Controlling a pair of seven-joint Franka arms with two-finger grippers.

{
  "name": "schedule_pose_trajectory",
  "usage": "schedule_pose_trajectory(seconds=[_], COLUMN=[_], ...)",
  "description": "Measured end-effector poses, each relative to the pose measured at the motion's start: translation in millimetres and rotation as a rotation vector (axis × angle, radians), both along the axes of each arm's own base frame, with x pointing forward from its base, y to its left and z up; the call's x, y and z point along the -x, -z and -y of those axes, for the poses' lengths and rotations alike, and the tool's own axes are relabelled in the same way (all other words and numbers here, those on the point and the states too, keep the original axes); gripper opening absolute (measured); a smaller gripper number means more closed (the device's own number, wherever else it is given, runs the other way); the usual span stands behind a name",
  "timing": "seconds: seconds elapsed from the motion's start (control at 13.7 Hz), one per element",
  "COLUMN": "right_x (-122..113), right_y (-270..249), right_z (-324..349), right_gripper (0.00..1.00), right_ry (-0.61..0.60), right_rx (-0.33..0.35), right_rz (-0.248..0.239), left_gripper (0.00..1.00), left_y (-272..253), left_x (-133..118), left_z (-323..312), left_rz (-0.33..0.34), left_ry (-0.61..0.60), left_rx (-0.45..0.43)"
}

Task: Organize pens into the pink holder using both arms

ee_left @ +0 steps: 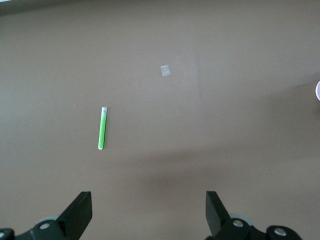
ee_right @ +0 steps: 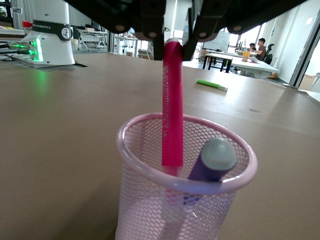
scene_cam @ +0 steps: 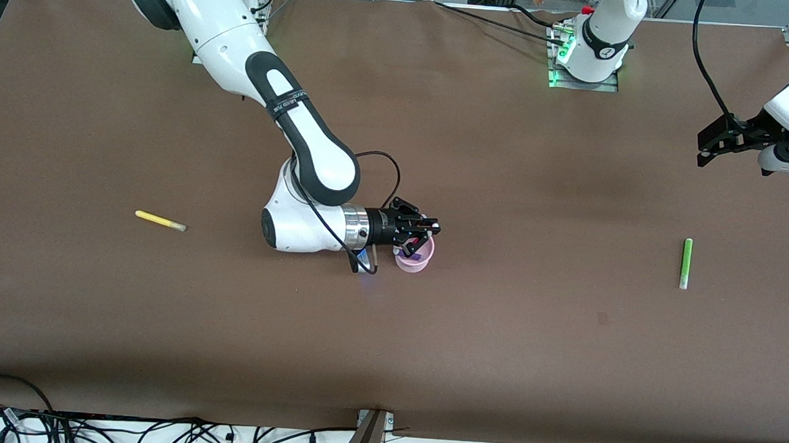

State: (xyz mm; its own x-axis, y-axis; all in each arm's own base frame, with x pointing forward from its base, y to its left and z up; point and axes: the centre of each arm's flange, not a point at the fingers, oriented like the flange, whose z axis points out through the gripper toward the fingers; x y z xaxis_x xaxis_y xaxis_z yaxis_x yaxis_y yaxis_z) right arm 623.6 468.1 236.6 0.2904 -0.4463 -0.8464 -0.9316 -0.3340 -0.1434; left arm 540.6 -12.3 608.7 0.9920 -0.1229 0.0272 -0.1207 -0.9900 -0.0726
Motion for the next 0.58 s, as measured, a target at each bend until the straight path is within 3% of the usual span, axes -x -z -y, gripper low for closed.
schedule_pose_trajectory(seconds=[0.07,0.22,0.58], right_x=[-1.2,-6.5,-20.4], right_y=[0.0,-0.9,-17.7], right_z=[1.6,9.1,24.1], right_gripper=[0.32,0.37,0.41], right_ry=[0.002,0.006,-0.009], right_rx=[0.0,-0.004,-0.026], right_rz=[0.0,-0.003,0.006], left_gripper=[1.0,1.0,1.0], left_y=[0.0,0.0,0.0], left_x=[0.0,0.0,0.0], left_z=[0.0,-0.1,-0.1], left_rz=[0.0,0.0,0.0], left_ry=[0.0,0.0,0.0], left_rx=[0.0,0.0,0.0])
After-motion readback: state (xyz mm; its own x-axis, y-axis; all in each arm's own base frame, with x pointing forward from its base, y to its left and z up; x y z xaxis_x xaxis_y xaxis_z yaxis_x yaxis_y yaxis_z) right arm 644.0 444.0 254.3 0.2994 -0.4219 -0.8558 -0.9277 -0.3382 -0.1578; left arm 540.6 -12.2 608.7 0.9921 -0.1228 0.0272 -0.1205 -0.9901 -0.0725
